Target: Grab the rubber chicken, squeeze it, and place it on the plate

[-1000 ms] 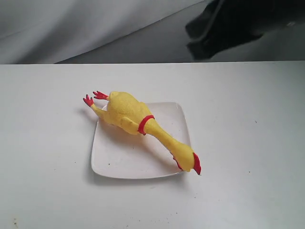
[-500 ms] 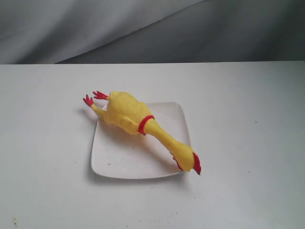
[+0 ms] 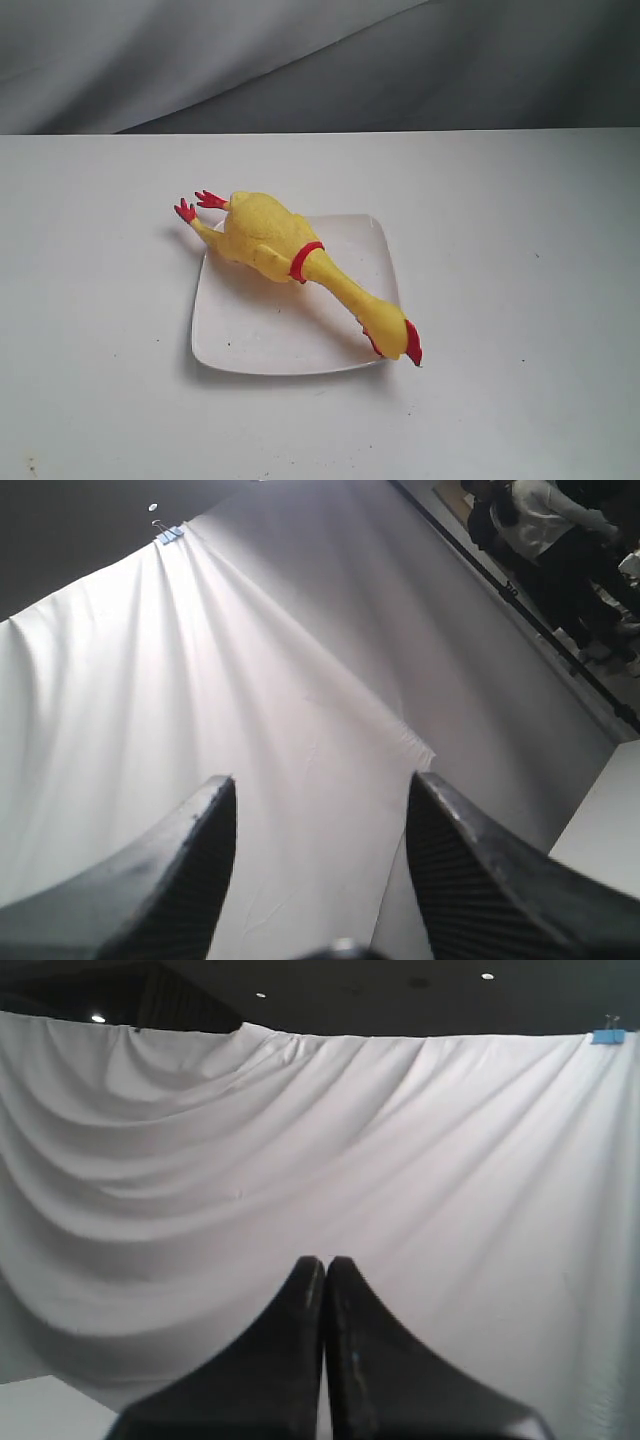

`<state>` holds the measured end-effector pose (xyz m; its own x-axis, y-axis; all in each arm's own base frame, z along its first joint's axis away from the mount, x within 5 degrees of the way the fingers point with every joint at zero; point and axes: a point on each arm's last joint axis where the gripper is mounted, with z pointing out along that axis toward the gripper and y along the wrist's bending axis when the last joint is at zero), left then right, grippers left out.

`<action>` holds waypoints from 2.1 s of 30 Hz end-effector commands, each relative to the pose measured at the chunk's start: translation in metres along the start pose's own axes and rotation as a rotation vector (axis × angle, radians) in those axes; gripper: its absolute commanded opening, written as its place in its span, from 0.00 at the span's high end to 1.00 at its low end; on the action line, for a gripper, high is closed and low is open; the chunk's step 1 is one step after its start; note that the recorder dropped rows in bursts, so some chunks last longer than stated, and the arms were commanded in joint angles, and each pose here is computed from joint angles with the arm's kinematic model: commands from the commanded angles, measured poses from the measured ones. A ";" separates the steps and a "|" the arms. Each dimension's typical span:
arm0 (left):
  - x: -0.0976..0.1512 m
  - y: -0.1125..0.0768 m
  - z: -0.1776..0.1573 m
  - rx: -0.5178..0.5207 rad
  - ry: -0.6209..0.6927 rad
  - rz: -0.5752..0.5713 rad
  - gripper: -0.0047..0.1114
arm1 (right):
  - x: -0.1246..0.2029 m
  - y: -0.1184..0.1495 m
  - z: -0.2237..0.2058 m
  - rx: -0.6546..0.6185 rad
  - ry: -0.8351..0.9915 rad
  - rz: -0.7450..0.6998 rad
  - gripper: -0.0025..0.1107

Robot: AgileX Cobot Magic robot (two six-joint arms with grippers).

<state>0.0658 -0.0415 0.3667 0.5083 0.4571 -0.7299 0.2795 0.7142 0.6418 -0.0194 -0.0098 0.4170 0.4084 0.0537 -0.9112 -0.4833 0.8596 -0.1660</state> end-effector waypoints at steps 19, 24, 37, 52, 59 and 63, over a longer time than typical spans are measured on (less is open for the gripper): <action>0.000 0.001 -0.001 -0.007 0.001 -0.027 0.53 | 0.184 0.003 -0.011 0.560 0.469 -0.016 0.98; 0.000 0.001 -0.001 -0.007 0.001 -0.027 0.53 | 0.216 0.005 -0.016 0.552 0.504 0.015 0.98; 0.000 0.001 -0.001 -0.007 0.001 -0.029 0.53 | 0.243 0.010 -0.028 0.547 0.683 0.070 0.98; 0.000 0.001 -0.001 -0.007 0.001 -0.032 0.53 | 0.243 0.010 -0.028 0.547 0.683 0.070 0.98; 0.000 0.001 -0.001 -0.007 0.001 -0.032 0.53 | 0.243 0.010 -0.028 0.548 0.683 0.072 0.98; -0.003 0.008 -0.011 -0.075 -0.004 -0.012 0.53 | 0.243 0.010 -0.028 0.548 0.683 0.072 0.98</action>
<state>0.0637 -0.0381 0.3678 0.5061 0.4532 -0.7337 0.2634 0.7289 0.6319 0.0539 -0.0021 0.1840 -0.2461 -0.0549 -0.9677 0.0134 0.9981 -0.0600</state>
